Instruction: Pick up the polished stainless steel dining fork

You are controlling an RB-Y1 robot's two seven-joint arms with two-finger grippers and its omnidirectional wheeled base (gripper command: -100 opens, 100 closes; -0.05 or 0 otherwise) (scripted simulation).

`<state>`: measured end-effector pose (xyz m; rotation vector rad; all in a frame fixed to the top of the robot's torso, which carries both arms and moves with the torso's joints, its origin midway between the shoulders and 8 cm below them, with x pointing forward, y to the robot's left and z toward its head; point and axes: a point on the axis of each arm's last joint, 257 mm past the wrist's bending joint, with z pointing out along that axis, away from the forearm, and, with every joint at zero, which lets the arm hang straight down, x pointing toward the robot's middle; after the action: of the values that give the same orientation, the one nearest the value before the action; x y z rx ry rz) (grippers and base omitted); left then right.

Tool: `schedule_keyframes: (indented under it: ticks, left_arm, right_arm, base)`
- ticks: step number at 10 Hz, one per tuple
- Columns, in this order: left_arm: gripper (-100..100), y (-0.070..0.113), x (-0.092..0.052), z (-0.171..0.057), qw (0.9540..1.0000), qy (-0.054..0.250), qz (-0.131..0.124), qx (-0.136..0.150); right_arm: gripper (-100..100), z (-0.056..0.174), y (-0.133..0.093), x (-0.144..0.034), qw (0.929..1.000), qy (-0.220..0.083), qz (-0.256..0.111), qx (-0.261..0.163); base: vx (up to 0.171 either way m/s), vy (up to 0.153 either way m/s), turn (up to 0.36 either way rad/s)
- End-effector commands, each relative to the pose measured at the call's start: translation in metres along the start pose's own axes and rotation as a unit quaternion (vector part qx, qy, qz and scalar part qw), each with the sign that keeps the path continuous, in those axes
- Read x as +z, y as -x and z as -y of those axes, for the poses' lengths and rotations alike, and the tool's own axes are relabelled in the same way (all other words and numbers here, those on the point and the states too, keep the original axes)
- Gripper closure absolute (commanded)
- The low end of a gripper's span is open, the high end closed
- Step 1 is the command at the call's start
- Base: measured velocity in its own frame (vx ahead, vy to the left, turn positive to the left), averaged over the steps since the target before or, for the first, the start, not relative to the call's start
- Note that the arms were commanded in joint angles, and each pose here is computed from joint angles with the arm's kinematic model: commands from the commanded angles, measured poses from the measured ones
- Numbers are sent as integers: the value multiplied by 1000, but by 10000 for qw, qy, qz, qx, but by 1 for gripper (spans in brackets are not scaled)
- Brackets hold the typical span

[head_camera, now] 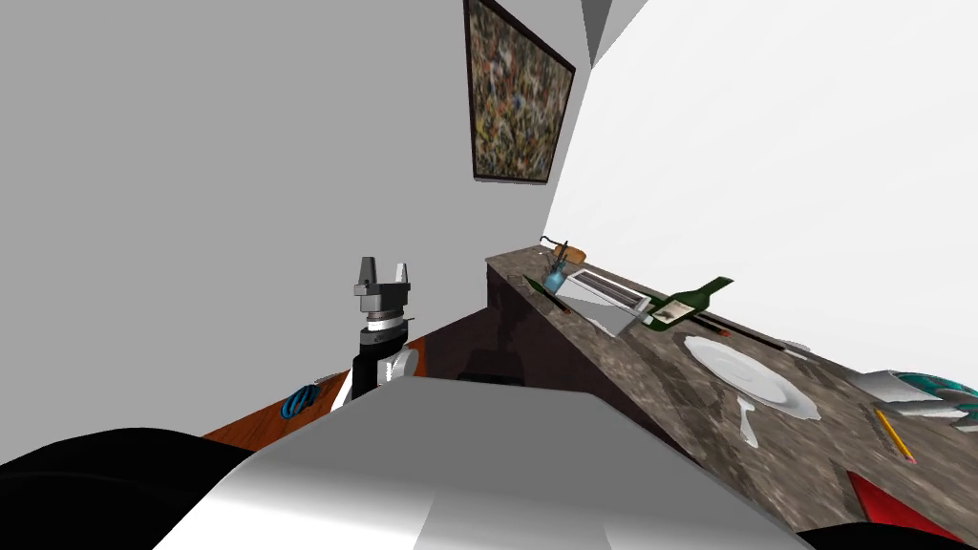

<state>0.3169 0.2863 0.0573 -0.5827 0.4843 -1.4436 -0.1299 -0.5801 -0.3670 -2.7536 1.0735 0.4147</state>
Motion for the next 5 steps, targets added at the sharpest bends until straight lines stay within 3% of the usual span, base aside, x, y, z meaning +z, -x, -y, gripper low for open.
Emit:
schedule_keyframes:
  ticks: [1,4,5]
  left_arm:
    - [0,0,0,0,10000,0,0,0]
    - [0,0,0,0,10000,0,0,1]
    - [0,0,0,0,10000,0,0,1]
  right_arm:
    - [-100,2,-11,-10,9995,-77,-95,297]
    - [-100,-6,-35,-40,9940,-186,-371,1010]
    - [-100,-4,-37,-40,9934,-233,-401,1052]
  base:
    - [7,-23,127]
    - [18,-44,168]
    - [11,-53,107]
